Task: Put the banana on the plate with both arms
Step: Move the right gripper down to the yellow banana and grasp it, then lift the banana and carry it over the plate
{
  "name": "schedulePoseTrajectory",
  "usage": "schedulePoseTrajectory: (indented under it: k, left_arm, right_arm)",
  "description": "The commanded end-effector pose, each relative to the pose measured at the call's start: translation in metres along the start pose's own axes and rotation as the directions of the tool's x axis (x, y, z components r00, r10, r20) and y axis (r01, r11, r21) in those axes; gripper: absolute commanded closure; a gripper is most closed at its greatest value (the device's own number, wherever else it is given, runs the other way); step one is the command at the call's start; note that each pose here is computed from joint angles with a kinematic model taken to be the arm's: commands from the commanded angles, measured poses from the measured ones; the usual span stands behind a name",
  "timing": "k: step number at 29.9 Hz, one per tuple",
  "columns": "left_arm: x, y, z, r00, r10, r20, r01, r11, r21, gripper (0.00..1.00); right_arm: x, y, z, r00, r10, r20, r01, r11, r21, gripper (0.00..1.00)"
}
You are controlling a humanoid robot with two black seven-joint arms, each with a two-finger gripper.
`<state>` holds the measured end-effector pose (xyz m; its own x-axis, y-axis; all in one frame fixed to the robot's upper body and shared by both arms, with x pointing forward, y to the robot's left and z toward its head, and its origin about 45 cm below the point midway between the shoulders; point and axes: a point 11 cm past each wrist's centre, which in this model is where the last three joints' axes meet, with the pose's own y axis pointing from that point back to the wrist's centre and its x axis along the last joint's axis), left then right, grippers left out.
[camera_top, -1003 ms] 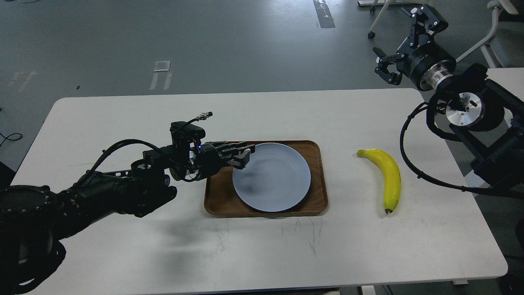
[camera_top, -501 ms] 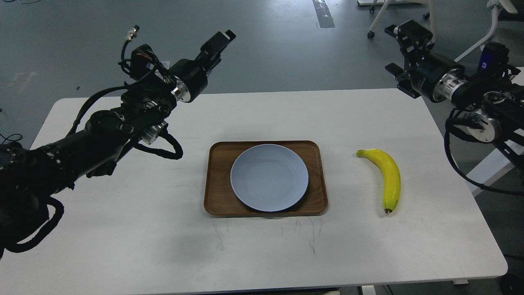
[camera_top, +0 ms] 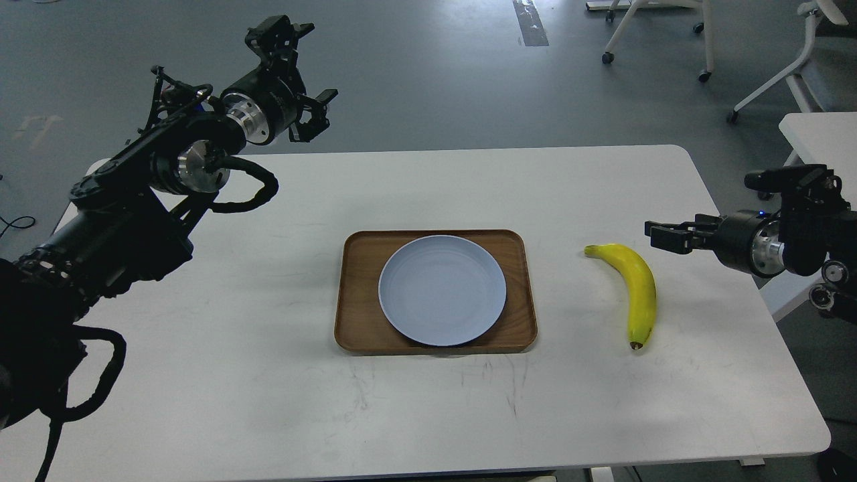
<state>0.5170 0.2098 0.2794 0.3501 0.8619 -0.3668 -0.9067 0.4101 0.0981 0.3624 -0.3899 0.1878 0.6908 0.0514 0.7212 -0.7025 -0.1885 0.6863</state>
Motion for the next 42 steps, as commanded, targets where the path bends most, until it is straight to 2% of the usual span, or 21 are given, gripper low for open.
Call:
schedulePoseTrajectory:
  k: [1,9,11,12,15,16,19,20,21,24,26,31,33,34,36,40,42]
  left_arm:
    - [0.004,0.004,-0.006,1.0,-0.007,-0.016,0.007,1.0,-0.015,0.02]
    - [0.008,0.007,-0.005,1.0,-0.011,-0.015,0.011,0.999,-0.053,0.02]
    - [0.009,0.008,-0.004,1.0,-0.011,-0.006,0.011,0.998,-0.058,0.02]
    - [0.01,0.008,-0.005,1.0,-0.009,-0.003,0.009,0.998,-0.06,0.02]
    - [0.014,0.01,-0.002,1.0,-0.005,0.008,0.005,0.998,-0.067,0.02]
    - [0.016,0.011,-0.001,1.0,-0.004,0.01,0.005,0.998,-0.069,0.02]
    - [0.018,0.012,0.002,1.0,-0.002,0.013,0.003,0.997,-0.078,0.02]
    - [0.018,0.012,0.002,1.0,-0.001,0.017,0.002,0.997,-0.083,0.02]
    - [0.018,0.013,0.003,1.0,-0.001,0.017,0.003,0.996,-0.087,0.02]
    - [0.022,0.014,0.005,1.0,0.007,0.022,-0.004,0.995,-0.095,0.02]
    - [0.022,0.014,0.005,1.0,0.006,0.023,-0.004,0.995,-0.096,0.02]
    - [0.02,0.013,0.005,1.0,0.001,0.021,0.001,0.995,-0.096,0.02]
    - [0.016,0.013,0.006,1.0,-0.01,0.021,0.012,0.995,-0.099,0.02]
    - [0.016,0.013,0.006,1.0,-0.01,0.021,0.012,0.995,-0.099,0.02]
    - [0.012,0.012,0.006,1.0,-0.022,0.021,0.024,0.995,-0.099,0.02]
    - [0.012,0.013,0.007,1.0,-0.021,0.022,0.023,0.995,-0.1,0.02]
    - [0.012,0.012,0.008,1.0,-0.021,0.023,0.023,0.995,-0.101,0.02]
  right_arm:
    - [-0.025,-0.012,-0.009,0.999,-0.048,0.008,0.048,0.999,-0.011,0.09]
    - [-0.059,-0.014,-0.005,0.997,-0.062,0.043,0.063,0.998,-0.021,0.13]
    - [-0.068,-0.018,-0.012,0.996,-0.072,0.049,0.072,0.997,-0.007,0.17]
    - [-0.073,-0.019,-0.013,0.995,-0.081,0.051,0.081,0.997,-0.005,0.26]
    - [-0.081,-0.019,-0.013,0.994,-0.095,0.056,0.095,0.995,-0.002,0.33]
    - [-0.082,-0.02,-0.015,0.994,-0.092,0.058,0.093,0.996,0.001,0.41]
    - [-0.082,-0.024,-0.023,0.994,-0.087,0.06,0.086,0.996,0.018,0.55]
    - [-0.081,-0.025,-0.024,0.995,-0.083,0.06,0.082,0.996,0.02,0.65]
    - [-0.081,-0.026,-0.025,0.995,-0.077,0.06,0.076,0.997,0.021,0.69]
    - [-0.068,-0.032,-0.028,0.998,0.006,0.06,-0.008,1.0,0.023,0.82]
    - [-0.056,-0.033,-0.031,0.997,0.039,0.061,-0.041,0.999,0.032,0.87]
    - [-0.001,-0.035,-0.062,0.981,0.125,0.151,-0.143,0.984,0.111,0.88]
    - [0.023,-0.032,-0.101,0.978,0.133,0.162,-0.171,0.953,0.249,0.88]
    - [0.024,-0.032,-0.101,0.978,0.133,0.162,-0.171,0.953,0.25,0.88]
    - [0.034,-0.031,-0.131,0.99,0.099,0.101,-0.129,0.93,0.345,0.88]
    - [0.02,-0.041,-0.181,0.999,0.032,-0.03,-0.015,0.886,0.463,0.88]
    - [0.012,-0.045,-0.192,0.997,0.011,-0.072,0.024,0.879,0.477,0.88]
